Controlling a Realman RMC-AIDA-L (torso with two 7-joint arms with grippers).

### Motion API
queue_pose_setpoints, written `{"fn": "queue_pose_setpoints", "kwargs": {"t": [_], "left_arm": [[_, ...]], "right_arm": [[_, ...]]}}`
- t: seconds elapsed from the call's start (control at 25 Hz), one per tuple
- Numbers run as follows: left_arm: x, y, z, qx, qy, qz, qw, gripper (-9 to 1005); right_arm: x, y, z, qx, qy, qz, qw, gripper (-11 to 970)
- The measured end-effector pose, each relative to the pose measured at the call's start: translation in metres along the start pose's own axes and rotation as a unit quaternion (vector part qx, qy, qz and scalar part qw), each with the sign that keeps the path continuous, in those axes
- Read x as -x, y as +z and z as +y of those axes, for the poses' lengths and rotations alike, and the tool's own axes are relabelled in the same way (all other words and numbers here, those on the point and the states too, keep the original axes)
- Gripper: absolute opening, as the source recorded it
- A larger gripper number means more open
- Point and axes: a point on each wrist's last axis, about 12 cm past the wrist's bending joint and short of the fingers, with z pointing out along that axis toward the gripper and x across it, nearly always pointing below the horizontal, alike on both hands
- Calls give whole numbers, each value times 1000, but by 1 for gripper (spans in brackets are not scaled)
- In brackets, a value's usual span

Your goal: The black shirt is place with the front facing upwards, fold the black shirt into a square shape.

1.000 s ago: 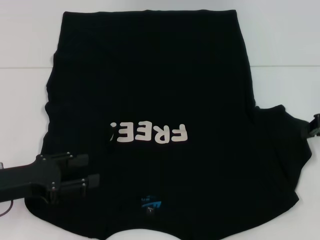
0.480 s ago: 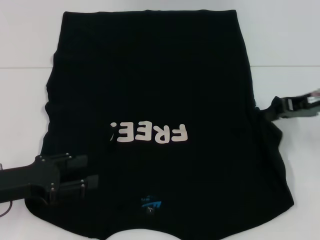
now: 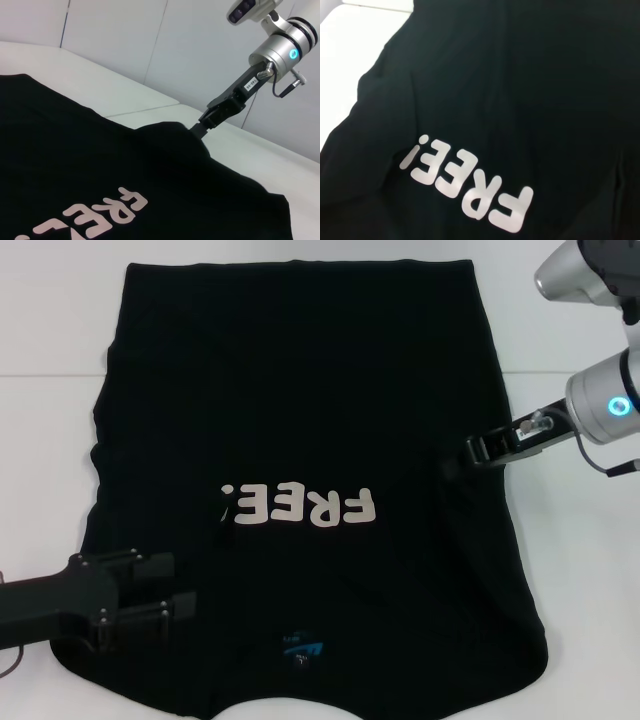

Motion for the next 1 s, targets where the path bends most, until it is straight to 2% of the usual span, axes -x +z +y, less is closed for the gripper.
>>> {"fn": "queue_pose_setpoints", "kwargs": {"t": [0.16,0.36,0.48,0.56,0.68,0.76,0.84,1.0], "left_arm": [[-1,-1,0,1,-2,0,1000,685],[-2,0,-1,4,-22,-13,1000,685],[-2,-3,0,9,-46,-31,998,686],[-1,-6,1,12,-66,-43,997,686],[2,-13,2,11,-114,-54,992,686],[5,-20,4,6,-156,-55,986,685],[9,-27,7,3,-202,-48,978,684],[14,-46,15,36,-316,-33,948,680]], "right_arm": [[-3,2,0,16,-7,-10,1000,103],[-18,-4,3,120,-36,-74,989,115],[-38,-9,-10,165,-31,-137,976,237],[-50,-10,-18,172,-29,-158,972,319],[-75,-11,-29,168,-52,-175,969,467],[-92,-8,-32,164,-94,-179,966,566],[-106,-5,-30,165,-137,-183,959,605],[-129,4,-22,171,-214,-204,940,683]]}}
